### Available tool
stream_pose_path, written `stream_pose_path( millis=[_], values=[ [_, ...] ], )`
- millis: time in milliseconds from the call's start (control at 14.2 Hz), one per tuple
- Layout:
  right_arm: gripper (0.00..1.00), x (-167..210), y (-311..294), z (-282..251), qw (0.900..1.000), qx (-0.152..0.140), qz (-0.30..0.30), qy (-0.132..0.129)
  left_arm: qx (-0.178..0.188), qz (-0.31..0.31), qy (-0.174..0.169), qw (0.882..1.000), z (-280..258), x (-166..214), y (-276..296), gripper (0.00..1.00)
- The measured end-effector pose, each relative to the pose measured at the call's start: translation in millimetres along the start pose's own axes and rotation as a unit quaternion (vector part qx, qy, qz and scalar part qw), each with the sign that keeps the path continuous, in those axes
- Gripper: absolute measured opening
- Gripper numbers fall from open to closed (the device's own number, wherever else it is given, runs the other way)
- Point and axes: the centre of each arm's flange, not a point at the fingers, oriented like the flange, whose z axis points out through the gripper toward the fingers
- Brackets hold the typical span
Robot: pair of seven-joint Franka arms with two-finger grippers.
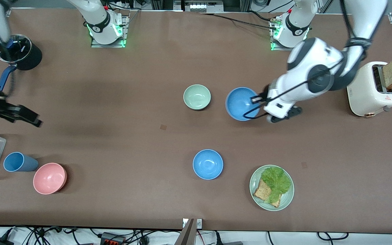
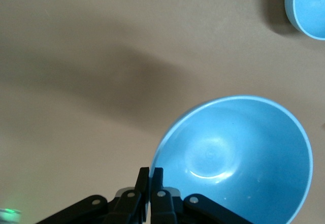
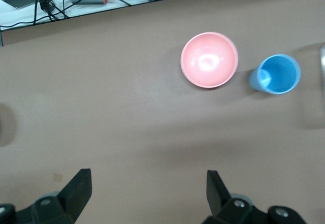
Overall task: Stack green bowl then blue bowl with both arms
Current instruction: 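Carry the blue bowl with the left gripper over the green bowl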
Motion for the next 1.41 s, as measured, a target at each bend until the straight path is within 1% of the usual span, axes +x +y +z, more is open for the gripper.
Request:
stream_pose_path(
  millis=[212, 283, 424, 495, 707, 918, 1201, 1413],
  values=[
    [1.00, -5.1, 23.7, -17.1, 1.000, -0.007, -0.022, 0.000, -0.030, -0.069, 0.008, 0.997, 31.4, -30.0, 31.5, 0.05],
    [1.00, -7.7, 22.2, -20.3, 1.000, -0.011, -0.025, -0.003, -0.041, -0.086, 0.011, 0.995, 43.4, -43.9, 43.4, 0.05],
    [1.00, -14.1, 18.3, -23.1, 0.999, -0.013, -0.030, -0.018, -0.056, -0.106, 0.011, 0.993, 68.1, -72.0, 62.0, 0.05],
    [1.00, -16.8, 18.3, -24.6, 0.999, -0.014, -0.030, -0.025, -0.060, -0.111, 0.010, 0.992, 78.4, -81.0, 66.3, 0.05],
    [1.00, -24.8, 19.7, -24.7, 0.999, -0.016, -0.030, -0.033, -0.075, -0.123, 0.009, 0.990, 98.1, -91.3, 70.0, 0.05],
    [1.00, -35.6, 23.1, -17.0, 0.998, -0.027, -0.032, -0.044, -0.082, -0.121, 0.006, 0.989, 118.3, -104.4, 72.5, 0.05],
    [1.00, -44.6, 24.2, -12.2, 0.997, -0.038, -0.037, -0.050, -0.080, -0.117, -0.001, 0.990, 139.0, -114.1, 70.2, 0.05],
    [1.00, -45.9, 23.4, -10.4, 0.997, -0.039, -0.038, -0.053, -0.088, -0.110, 0.000, 0.990, 154.8, -124.3, 68.2, 0.05]
  ],
)
